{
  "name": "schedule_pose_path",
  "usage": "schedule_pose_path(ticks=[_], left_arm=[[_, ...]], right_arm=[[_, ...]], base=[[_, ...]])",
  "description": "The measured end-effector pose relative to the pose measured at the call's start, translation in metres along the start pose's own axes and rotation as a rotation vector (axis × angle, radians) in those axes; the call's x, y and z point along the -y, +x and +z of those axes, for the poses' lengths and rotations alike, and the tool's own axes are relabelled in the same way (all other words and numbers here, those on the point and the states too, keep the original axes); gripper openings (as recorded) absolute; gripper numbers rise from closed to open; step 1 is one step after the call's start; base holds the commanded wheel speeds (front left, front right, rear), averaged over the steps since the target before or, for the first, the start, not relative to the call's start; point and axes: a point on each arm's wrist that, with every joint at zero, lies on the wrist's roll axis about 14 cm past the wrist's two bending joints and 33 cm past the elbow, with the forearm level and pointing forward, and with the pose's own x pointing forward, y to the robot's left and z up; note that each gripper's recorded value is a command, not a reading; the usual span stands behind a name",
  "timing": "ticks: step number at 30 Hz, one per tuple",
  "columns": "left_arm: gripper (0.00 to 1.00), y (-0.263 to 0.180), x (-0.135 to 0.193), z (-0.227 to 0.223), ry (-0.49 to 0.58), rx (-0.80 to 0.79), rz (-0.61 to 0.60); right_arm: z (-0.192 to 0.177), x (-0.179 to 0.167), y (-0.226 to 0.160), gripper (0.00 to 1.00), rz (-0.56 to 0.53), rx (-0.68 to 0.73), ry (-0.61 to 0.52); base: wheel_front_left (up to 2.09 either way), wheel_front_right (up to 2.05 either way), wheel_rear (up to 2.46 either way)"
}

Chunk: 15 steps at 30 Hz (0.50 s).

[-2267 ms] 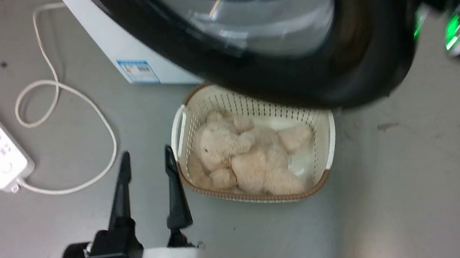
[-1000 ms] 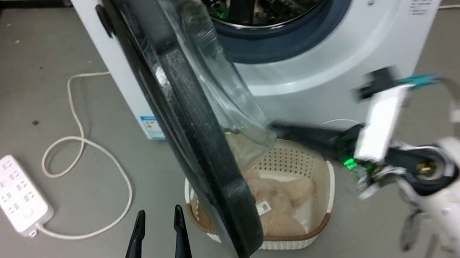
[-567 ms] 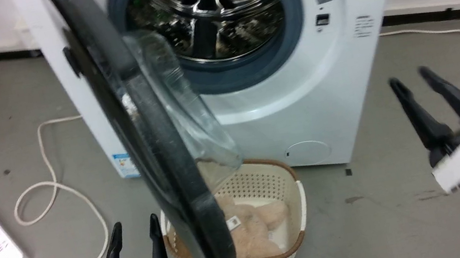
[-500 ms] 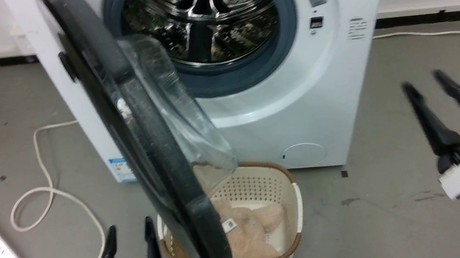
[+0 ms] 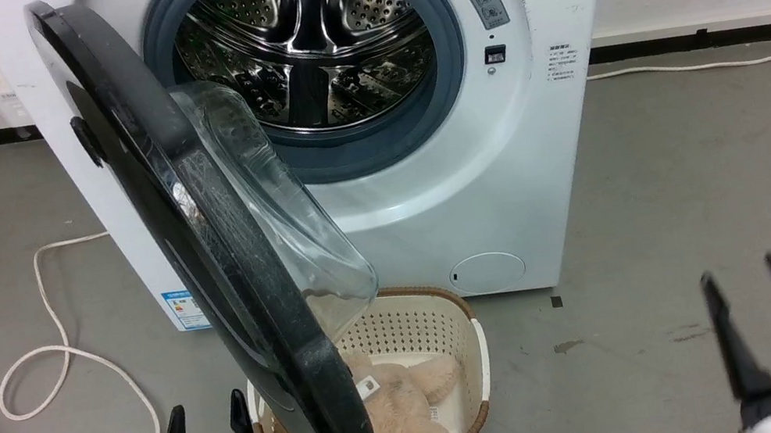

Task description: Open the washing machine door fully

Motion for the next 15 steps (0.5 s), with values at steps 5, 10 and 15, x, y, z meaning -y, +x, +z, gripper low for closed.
schedule_pose_path(ticks=[5,10,15], left_arm=[[1.0,-0.001,-0.001,-0.004,0.016,-0.016,-0.003],[0.95,-0.001,-0.005,-0.003,0.023,-0.013,0.015],[0.0,0.0,-0.005,0.005,0.029,0.013,0.017]], right_arm=[[-0.017,-0.006,-0.012,1.0,0.009,-0.05,0.028],[-0.022,-0.007,-0.012,1.0,0.009,-0.06,0.057],[-0.023,-0.006,-0.012,1.0,0.003,-0.06,0.07]], base=[[0.0,0.0,0.0],[0.0,0.0,0.0],[0.0,0.0,0.0]])
